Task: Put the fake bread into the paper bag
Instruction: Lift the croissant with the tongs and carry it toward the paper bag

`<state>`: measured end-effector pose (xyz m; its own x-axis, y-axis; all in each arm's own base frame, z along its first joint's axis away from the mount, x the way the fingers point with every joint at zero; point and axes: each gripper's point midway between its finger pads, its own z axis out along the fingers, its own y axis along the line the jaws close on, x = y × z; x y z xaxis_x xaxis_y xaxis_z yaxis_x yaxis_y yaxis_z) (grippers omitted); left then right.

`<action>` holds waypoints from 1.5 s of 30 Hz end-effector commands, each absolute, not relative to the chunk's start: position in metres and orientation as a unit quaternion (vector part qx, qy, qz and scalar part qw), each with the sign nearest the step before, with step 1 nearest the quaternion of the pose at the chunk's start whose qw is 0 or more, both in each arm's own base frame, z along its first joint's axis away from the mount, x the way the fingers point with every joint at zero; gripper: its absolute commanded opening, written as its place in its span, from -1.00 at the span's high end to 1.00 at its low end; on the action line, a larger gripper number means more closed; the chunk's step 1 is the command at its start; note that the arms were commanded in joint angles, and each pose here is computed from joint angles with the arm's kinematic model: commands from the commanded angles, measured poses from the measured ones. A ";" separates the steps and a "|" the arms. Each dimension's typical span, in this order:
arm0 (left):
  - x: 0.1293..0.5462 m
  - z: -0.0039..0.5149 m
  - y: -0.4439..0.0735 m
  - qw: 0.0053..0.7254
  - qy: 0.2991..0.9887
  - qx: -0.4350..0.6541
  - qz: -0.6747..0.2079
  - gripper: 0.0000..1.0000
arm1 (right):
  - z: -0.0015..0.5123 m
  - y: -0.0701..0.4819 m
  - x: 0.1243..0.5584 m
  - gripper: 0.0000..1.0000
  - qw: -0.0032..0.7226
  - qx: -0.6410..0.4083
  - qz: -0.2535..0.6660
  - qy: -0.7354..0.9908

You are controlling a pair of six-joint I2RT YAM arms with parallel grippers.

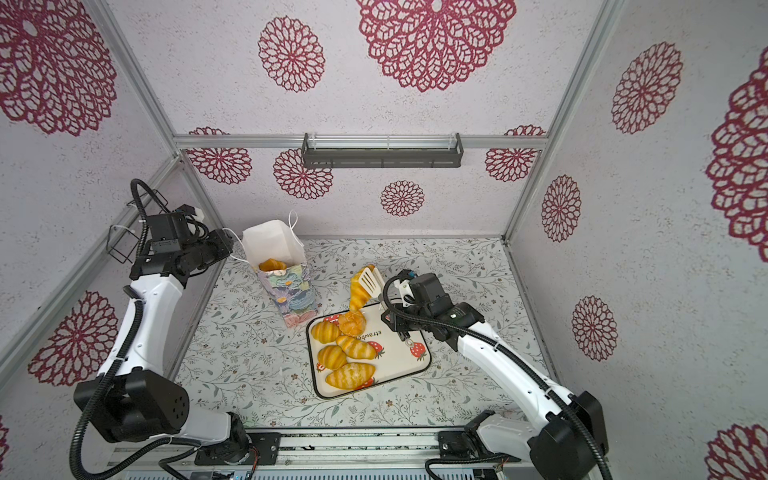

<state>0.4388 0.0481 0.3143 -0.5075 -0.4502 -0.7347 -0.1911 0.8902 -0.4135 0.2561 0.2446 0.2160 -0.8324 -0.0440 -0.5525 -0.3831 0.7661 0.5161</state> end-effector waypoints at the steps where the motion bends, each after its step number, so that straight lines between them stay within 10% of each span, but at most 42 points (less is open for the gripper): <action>1: 0.438 0.314 0.062 0.460 0.859 -0.198 -0.107 1.00 | 0.261 0.263 0.262 0.43 0.319 -0.156 0.354 0.865; 32: 0.421 0.339 0.034 0.507 0.823 -0.163 -0.198 1.00 | 0.349 0.348 0.264 0.43 0.365 -0.262 0.384 0.807; 45: 0.411 0.336 0.035 0.506 0.827 -0.166 -0.178 0.62 | 0.376 0.371 0.273 0.43 0.377 -0.288 0.389 0.790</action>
<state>0.4168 0.0360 0.3320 -0.4453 -0.4706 -0.7617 -0.0940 0.8706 -0.4829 0.2732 0.3658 0.3360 -0.6363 -0.2018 -0.7446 -0.6902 0.5800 0.4327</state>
